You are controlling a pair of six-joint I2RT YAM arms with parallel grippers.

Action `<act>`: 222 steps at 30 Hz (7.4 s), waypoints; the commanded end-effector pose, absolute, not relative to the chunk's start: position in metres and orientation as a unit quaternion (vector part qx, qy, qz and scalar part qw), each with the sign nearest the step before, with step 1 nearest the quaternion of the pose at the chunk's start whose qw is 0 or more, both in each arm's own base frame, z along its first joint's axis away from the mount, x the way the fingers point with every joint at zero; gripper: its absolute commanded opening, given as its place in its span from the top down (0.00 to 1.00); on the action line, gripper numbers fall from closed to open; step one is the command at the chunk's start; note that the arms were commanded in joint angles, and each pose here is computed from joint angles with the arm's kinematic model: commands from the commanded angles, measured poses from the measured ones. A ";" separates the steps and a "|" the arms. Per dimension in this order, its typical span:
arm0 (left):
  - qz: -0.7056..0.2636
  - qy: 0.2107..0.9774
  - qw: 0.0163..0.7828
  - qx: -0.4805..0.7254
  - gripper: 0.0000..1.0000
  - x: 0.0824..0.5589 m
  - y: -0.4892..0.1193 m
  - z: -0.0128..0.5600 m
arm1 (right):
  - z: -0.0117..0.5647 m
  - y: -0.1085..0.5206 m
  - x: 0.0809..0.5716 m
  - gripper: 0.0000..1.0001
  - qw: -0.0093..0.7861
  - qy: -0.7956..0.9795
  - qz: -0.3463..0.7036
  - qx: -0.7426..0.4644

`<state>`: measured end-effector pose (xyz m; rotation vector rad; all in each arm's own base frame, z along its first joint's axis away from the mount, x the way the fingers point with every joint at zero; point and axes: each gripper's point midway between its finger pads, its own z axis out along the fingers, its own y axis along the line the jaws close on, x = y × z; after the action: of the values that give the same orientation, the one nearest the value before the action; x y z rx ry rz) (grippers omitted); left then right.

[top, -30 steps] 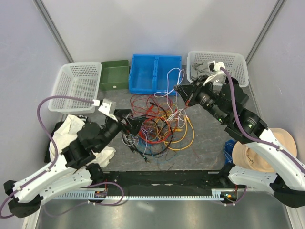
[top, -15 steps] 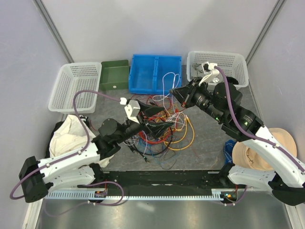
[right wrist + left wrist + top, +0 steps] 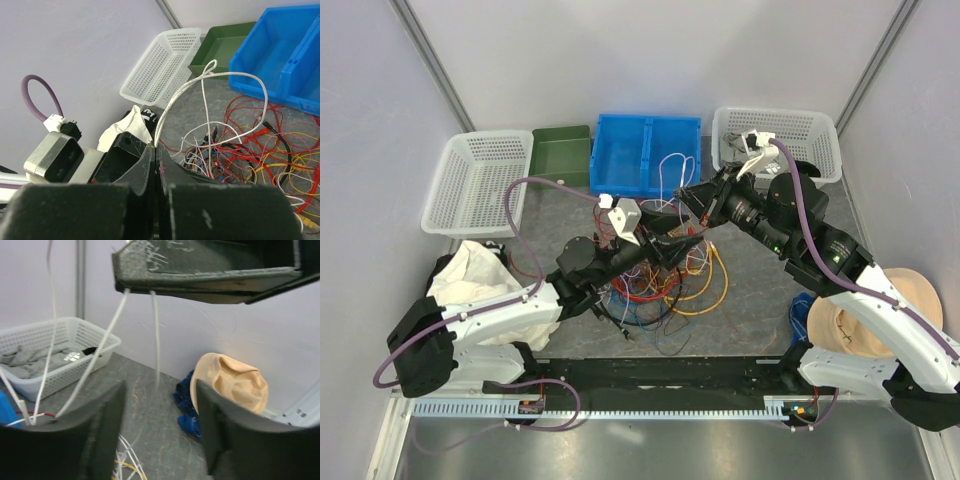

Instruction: Untangle the cables

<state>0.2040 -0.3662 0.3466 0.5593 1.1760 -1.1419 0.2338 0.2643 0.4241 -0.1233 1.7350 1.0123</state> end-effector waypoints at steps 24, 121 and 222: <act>-0.420 0.607 0.650 0.181 0.98 0.217 -0.307 0.513 | 0.370 0.215 0.209 0.18 0.582 0.710 0.393 -0.053; -0.295 0.549 0.764 0.169 0.98 0.238 -0.261 0.608 | 0.349 0.261 0.332 1.00 0.637 0.685 0.351 0.035; -0.272 0.632 0.696 0.206 0.98 0.265 -0.307 0.518 | 0.450 0.226 0.275 1.00 0.684 0.612 0.398 0.003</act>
<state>0.2684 -0.3361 0.4865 0.5556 1.4687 -0.6437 0.2594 0.2528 0.4788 -0.1120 1.2681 1.0527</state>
